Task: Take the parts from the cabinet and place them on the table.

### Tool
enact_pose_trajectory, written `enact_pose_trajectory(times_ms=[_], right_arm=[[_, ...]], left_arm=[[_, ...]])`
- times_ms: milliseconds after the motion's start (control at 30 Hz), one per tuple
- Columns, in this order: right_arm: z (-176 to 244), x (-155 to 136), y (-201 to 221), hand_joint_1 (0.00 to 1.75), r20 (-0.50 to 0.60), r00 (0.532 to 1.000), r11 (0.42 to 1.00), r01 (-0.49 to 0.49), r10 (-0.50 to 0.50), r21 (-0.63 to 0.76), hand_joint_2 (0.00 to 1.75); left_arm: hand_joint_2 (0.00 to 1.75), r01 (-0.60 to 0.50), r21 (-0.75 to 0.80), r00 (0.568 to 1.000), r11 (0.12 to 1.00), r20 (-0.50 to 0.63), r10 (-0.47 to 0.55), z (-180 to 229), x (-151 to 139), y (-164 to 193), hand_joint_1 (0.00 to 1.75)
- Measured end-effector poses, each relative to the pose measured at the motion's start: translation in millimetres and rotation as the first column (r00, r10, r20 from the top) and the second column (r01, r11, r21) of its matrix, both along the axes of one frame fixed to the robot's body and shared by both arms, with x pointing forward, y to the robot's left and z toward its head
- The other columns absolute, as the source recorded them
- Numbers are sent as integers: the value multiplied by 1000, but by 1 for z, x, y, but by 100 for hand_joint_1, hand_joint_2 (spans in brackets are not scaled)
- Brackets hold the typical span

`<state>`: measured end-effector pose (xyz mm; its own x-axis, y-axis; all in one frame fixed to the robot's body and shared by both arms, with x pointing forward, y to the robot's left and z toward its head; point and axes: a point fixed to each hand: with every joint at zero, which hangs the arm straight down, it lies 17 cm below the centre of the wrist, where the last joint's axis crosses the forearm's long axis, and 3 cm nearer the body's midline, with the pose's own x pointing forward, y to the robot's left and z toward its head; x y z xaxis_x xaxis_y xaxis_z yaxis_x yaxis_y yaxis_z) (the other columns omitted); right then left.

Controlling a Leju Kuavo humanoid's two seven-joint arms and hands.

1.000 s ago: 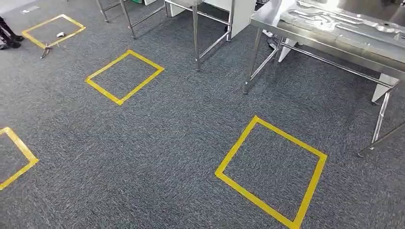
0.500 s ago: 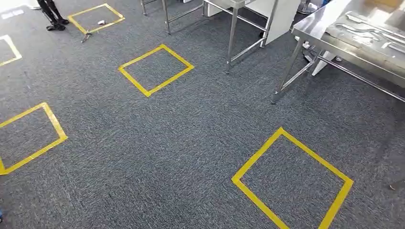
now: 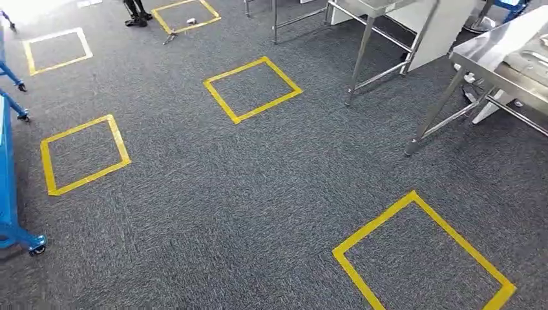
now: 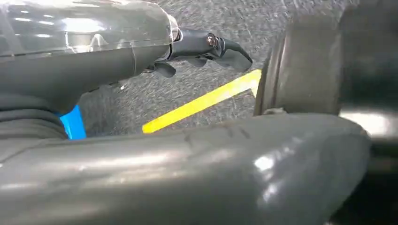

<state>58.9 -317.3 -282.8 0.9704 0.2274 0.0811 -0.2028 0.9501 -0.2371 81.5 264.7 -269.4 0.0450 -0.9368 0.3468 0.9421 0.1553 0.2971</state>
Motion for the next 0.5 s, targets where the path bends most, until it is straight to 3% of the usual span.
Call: enact_pose_trajectory(times_ms=[167, 500], right_arm=[[2, 15, 8, 0, 51, 998, 999, 37, -38, 19, 0], [0, 7, 15, 0, 43, 998, 998, 50, -52, 30, 0]], left_arm=[[0, 7, 24, 1000, 1000, -4, -6, -1, -3, 14, 0], [0, 27, 43, 1000, 999, 5, -27, -1, 1, 24, 0]])
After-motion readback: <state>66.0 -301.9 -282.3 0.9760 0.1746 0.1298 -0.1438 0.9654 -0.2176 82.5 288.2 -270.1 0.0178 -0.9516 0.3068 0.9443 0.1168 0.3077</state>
